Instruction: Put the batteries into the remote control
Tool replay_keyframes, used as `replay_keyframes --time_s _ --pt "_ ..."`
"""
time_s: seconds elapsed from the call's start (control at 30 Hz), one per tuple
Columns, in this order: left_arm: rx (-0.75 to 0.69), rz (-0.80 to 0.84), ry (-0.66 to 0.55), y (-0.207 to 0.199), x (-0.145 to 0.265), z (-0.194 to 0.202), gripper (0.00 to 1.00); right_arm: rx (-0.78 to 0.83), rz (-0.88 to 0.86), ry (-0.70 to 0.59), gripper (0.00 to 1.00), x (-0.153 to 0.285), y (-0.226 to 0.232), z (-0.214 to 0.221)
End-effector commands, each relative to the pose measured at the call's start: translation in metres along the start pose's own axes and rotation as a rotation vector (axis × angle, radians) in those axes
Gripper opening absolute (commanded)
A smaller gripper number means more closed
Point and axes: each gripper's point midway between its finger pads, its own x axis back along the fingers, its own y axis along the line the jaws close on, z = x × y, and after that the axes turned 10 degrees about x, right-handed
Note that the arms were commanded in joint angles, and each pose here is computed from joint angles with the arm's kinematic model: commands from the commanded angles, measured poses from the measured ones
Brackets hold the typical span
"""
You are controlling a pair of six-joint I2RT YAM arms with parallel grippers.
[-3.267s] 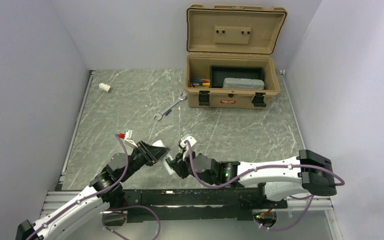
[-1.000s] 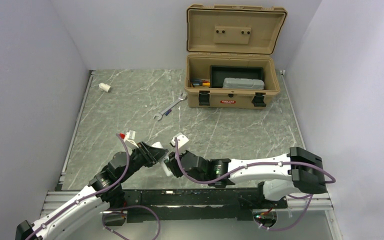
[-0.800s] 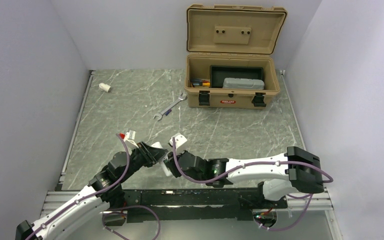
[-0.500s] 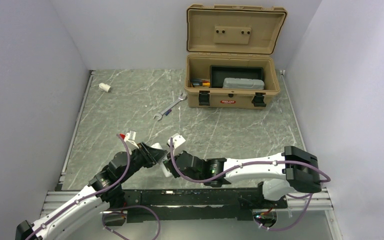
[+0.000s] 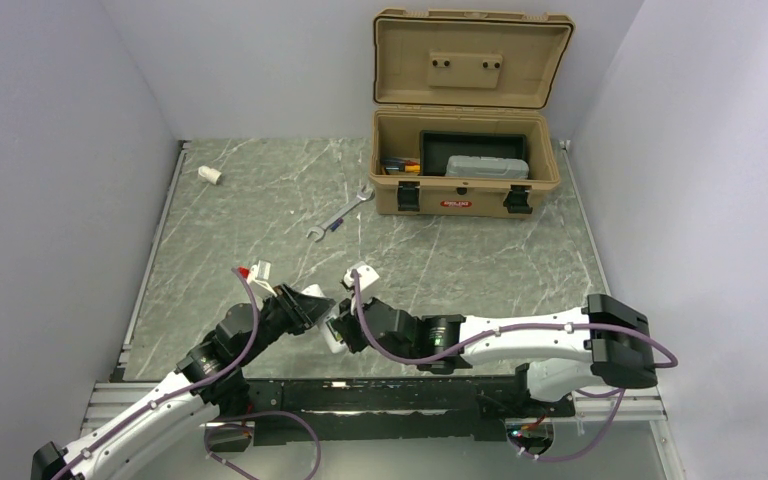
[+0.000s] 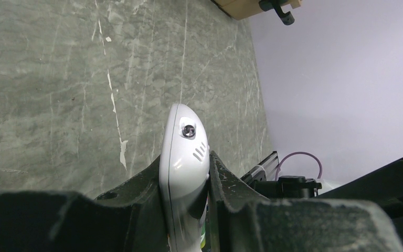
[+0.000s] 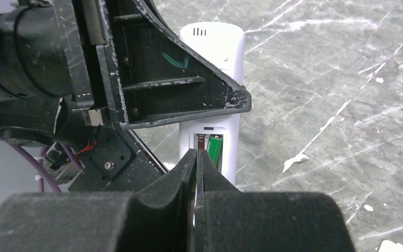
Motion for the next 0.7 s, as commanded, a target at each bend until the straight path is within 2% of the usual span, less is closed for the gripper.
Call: replay_keyframes --time_s 0.0,0.2,0.3,0.4,0.67 --pt "0.017 0.099 -0.038 -0.035 0.003 -0.013 0.0 -0.032 0.011 -0.06 0.06 0.009 -0.003 -0.021" --pt "0.017 0.104 -0.038 -0.036 0.003 -0.013 0.0 -0.036 0.018 -0.057 0.07 0.009 -0.005 -0.018" --pt "0.015 0.102 -0.036 -0.036 0.003 -0.013 0.0 -0.038 0.029 -0.04 0.21 0.006 -0.005 -0.015" --pt "0.015 0.103 -0.037 -0.037 0.003 -0.013 0.0 -0.032 0.036 -0.015 0.28 0.002 -0.004 -0.011" --pt "0.014 0.105 -0.038 -0.037 0.004 -0.014 0.0 -0.03 0.036 0.022 0.28 -0.005 -0.002 0.001"
